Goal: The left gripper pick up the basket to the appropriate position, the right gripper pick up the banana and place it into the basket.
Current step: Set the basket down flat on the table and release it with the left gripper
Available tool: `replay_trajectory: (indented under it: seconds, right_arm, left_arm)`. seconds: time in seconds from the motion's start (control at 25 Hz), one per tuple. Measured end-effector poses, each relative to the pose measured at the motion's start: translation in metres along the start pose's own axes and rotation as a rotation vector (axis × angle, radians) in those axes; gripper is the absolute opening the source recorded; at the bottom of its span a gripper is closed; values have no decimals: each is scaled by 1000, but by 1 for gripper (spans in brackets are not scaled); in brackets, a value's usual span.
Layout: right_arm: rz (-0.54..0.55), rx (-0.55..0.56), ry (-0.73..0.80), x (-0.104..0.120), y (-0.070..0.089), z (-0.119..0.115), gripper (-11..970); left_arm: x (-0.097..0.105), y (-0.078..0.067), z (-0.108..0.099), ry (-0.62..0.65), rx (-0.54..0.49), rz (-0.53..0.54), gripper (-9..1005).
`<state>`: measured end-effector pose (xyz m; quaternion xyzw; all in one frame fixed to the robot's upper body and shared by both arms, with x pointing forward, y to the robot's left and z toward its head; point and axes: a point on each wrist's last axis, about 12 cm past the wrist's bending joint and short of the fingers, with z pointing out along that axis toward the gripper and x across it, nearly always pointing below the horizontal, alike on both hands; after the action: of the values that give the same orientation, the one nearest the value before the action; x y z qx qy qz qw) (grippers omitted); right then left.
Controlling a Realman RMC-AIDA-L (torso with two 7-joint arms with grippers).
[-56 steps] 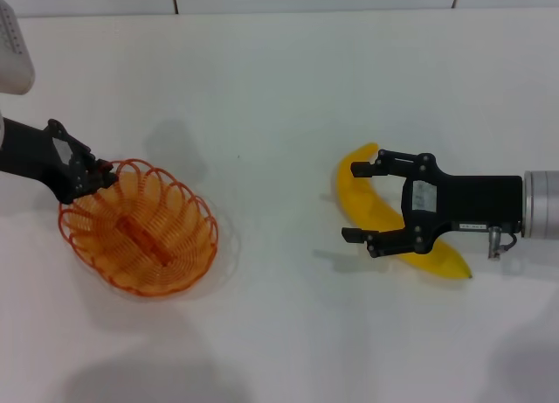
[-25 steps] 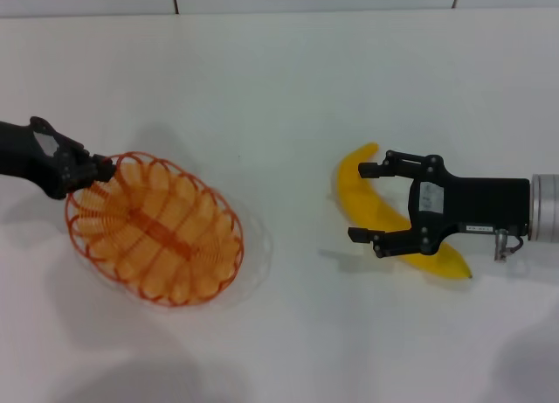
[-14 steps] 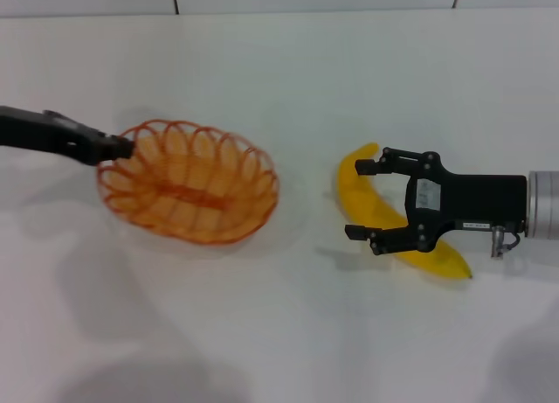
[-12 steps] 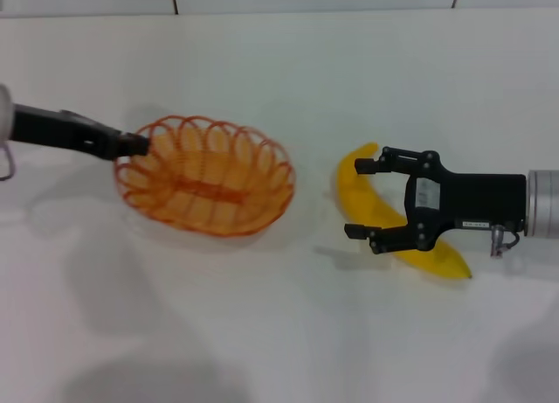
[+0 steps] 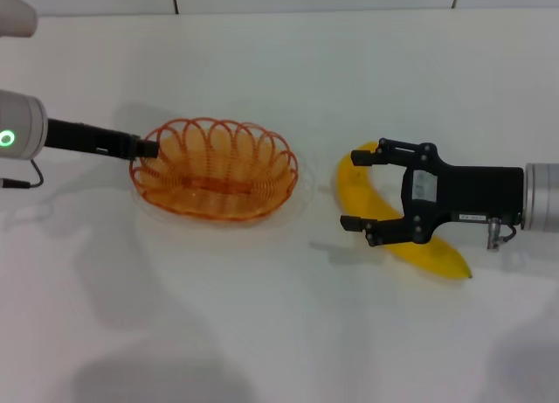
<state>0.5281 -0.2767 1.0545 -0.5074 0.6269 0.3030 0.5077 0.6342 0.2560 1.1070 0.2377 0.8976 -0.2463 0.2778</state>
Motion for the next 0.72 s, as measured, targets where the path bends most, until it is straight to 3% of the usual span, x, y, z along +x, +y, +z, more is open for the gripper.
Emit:
replay_trajectory:
  seconds: [0.72]
  right_arm:
    - [-3,0,1,0,-1,1,888]
  left_arm:
    - [-6,-11,11,15,42,-5,69]
